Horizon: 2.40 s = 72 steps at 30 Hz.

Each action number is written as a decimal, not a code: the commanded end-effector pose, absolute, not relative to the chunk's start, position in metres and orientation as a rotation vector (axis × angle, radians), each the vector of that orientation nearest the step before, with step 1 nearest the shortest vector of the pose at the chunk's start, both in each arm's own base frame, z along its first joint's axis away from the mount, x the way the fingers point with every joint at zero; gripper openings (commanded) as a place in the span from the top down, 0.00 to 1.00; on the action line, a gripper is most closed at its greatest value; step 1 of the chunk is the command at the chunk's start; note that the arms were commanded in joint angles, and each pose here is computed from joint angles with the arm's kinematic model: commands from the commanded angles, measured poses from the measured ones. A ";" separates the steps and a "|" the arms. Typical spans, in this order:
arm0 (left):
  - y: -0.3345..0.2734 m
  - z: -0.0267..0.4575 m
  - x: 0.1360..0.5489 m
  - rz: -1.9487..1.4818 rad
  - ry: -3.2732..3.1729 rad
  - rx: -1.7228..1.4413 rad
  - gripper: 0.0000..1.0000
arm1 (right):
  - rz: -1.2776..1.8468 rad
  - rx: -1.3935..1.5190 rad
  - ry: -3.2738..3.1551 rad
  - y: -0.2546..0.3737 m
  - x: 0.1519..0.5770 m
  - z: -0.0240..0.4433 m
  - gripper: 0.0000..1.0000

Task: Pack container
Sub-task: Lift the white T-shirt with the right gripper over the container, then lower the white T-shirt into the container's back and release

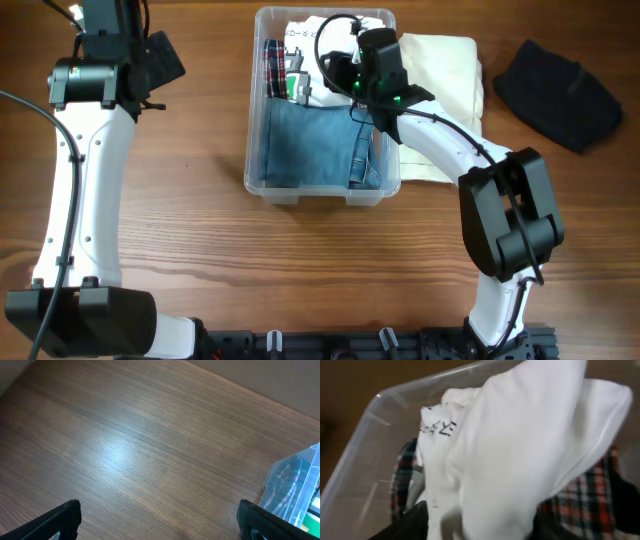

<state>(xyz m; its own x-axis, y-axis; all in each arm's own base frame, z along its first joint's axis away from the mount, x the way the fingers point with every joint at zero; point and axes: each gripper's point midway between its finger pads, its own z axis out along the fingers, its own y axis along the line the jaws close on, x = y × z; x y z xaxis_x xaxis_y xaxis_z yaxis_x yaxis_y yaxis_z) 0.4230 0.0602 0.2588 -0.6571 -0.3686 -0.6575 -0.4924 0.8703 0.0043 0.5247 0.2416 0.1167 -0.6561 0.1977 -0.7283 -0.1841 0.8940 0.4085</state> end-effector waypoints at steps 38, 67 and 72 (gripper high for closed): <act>0.063 0.259 0.423 0.256 2.353 -0.622 0.00 | 0.173 -0.428 2.272 0.247 0.535 0.109 0.96; 0.063 0.259 0.423 0.256 2.354 -0.622 0.00 | 0.137 -0.381 2.102 0.244 0.565 0.153 0.96; 0.063 0.259 0.423 0.256 2.353 -0.622 0.00 | 0.193 -0.295 2.192 0.229 0.575 0.107 0.96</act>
